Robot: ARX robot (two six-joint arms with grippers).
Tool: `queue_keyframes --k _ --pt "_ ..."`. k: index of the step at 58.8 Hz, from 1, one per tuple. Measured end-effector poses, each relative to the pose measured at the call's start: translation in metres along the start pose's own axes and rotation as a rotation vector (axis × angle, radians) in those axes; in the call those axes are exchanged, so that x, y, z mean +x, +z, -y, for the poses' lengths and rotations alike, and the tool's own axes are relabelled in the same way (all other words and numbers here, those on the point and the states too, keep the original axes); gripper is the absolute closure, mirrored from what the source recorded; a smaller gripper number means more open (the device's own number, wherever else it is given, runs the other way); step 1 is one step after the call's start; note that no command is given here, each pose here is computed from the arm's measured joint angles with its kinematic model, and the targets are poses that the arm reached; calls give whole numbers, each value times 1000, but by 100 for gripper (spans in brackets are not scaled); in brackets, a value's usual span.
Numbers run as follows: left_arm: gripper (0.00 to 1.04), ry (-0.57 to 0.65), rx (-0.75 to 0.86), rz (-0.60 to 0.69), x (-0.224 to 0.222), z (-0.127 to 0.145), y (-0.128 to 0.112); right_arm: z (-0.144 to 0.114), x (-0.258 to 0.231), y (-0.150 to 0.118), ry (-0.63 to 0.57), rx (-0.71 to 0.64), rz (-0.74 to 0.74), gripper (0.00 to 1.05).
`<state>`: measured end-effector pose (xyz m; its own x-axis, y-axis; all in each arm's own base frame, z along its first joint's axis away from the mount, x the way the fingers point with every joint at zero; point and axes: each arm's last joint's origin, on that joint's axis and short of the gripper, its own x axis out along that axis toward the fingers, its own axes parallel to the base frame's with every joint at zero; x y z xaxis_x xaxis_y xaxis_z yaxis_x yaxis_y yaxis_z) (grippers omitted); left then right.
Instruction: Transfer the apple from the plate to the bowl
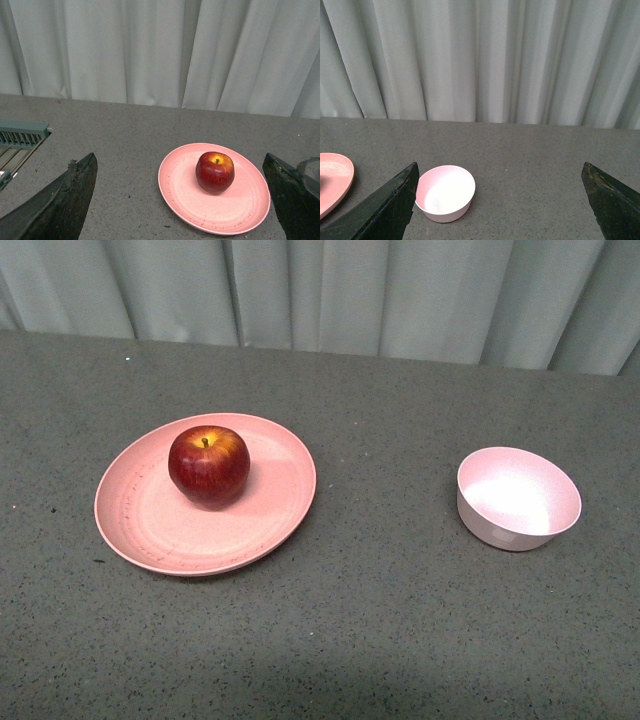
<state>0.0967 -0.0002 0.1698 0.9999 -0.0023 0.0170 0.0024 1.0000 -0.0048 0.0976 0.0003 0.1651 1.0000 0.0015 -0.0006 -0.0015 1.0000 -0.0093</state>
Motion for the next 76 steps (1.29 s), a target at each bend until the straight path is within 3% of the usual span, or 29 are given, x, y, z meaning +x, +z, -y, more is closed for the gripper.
queue_keyframes --k 76 --pt "7 0 0 0 0 0 0 0 0 0 0 0 0 9"
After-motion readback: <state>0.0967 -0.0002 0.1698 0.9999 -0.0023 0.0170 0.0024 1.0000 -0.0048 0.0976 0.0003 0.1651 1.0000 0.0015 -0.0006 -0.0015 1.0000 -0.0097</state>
